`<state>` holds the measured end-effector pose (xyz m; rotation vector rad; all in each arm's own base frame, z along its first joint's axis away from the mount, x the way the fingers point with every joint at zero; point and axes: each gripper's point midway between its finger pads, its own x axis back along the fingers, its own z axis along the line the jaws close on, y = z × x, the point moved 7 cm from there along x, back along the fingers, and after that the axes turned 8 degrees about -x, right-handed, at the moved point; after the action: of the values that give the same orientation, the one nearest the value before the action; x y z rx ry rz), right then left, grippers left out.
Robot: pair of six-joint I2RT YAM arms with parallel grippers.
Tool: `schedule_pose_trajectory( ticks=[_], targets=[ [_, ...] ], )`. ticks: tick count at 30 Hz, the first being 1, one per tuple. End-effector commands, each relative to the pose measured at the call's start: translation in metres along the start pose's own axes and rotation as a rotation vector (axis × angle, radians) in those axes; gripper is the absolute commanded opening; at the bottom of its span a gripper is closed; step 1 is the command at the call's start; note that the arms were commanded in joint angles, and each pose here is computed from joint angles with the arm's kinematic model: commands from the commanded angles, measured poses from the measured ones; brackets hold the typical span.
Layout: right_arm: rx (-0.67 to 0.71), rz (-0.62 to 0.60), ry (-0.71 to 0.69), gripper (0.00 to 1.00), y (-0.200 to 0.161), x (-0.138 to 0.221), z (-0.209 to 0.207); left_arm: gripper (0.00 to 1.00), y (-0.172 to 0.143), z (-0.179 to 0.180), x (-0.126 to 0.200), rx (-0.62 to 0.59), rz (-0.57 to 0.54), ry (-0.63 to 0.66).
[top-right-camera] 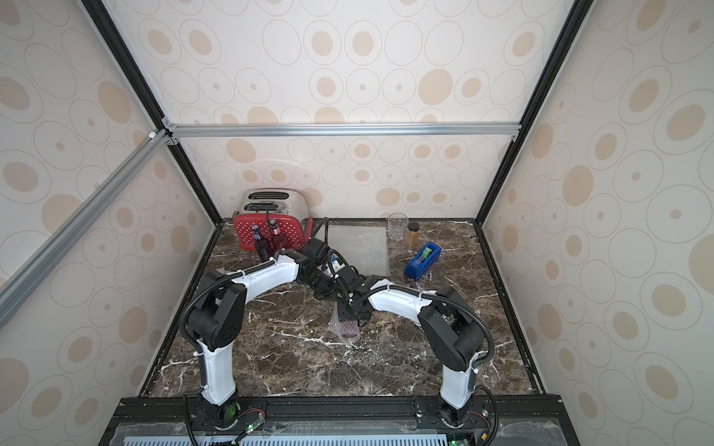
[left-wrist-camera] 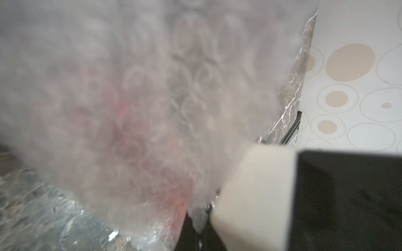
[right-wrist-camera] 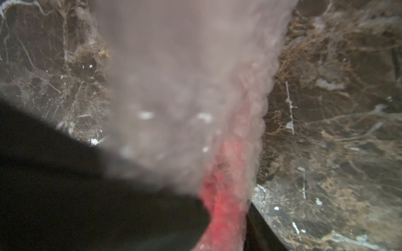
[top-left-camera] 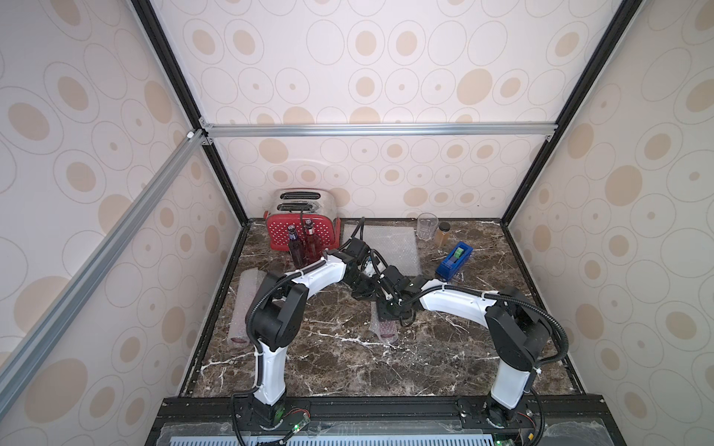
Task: Wrap wine bottles in bubble wrap
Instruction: Wrap the wine bottle in bubble wrap.
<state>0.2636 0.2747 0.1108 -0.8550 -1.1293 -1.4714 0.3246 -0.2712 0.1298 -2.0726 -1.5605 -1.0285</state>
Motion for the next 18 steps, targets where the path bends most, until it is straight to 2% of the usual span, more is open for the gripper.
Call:
schedule_pose_trajectory(
  ticks=[1,4,9,14,18],
  targets=[
    [0.037,0.088,-0.039,0.46,-0.027,-0.016,-0.01,0.0,0.006,0.007,-0.014,0.023,0.03,0.008],
    [0.059,0.07,-0.009,0.48,-0.028,-0.012,-0.006,0.0,0.003,0.015,-0.026,0.062,0.081,0.023],
    [0.086,0.089,0.014,0.54,-0.031,-0.011,0.002,0.0,-0.003,0.025,-0.042,0.062,0.132,0.066],
    [0.093,0.055,0.008,0.58,-0.031,0.018,0.0,0.0,-0.016,0.043,-0.046,0.047,0.157,0.168],
    [0.086,0.028,0.03,0.62,-0.033,0.046,-0.001,0.01,-0.019,0.051,-0.051,0.037,0.176,0.196]
  ],
)
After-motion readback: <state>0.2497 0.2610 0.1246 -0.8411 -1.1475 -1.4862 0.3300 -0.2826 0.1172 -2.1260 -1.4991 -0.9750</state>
